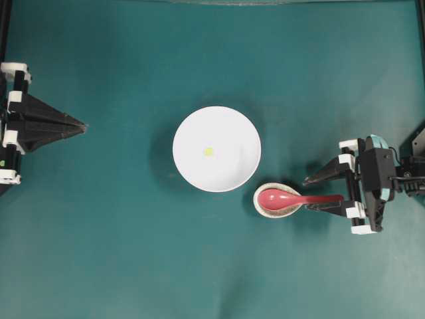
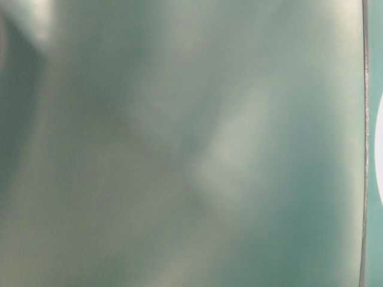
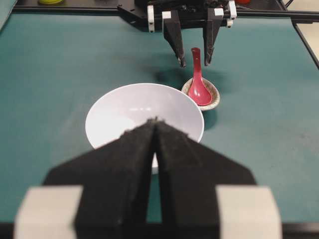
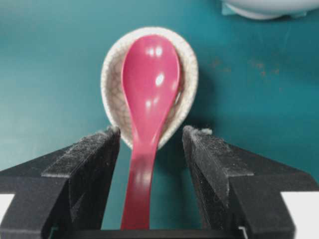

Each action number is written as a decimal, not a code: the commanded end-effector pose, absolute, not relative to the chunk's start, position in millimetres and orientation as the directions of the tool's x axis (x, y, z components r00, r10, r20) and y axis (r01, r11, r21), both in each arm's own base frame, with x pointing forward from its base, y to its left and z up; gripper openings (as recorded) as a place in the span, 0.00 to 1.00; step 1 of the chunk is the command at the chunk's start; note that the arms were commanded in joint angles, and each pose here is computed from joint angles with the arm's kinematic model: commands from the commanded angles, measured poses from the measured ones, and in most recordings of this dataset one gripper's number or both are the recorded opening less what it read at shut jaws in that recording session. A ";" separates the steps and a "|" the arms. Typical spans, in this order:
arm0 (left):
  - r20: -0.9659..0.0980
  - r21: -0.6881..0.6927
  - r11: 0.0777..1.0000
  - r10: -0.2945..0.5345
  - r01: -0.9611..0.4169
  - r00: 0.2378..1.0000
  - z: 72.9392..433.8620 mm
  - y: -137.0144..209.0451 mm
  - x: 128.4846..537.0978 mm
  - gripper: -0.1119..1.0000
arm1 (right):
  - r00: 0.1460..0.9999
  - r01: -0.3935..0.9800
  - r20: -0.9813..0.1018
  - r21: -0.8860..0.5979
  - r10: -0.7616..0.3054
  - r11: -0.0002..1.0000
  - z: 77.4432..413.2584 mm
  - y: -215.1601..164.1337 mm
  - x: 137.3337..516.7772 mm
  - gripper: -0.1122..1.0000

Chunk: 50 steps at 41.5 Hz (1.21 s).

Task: Scoop the yellow hexagonal prism block from the bowl with a spoon using the right arm.

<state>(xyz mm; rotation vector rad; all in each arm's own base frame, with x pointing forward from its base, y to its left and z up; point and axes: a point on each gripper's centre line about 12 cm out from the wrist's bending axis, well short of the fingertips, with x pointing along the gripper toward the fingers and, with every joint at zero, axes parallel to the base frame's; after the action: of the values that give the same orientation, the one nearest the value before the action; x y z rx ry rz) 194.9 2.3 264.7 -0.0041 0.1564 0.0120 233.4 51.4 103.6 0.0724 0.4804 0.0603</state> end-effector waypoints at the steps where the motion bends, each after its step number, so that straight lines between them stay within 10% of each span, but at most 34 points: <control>1: -0.151 -0.003 1.000 0.013 -0.014 0.988 267.7 2.6 197.0 0.11 | 0.910 -0.045 -0.407 0.084 0.075 0.995 111.6 51.4 235.5 0.62; 50: -0.163 -0.021 1.000 0.013 -0.017 0.986 263.5 2.6 196.3 0.11 | 0.955 -0.005 -0.291 0.158 0.051 0.987 78.4 61.9 223.9 0.62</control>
<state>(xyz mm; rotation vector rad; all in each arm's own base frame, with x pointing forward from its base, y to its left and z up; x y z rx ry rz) 194.4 2.3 262.3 -0.0225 0.1655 0.0136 221.2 60.9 75.2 0.1442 0.3227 0.0334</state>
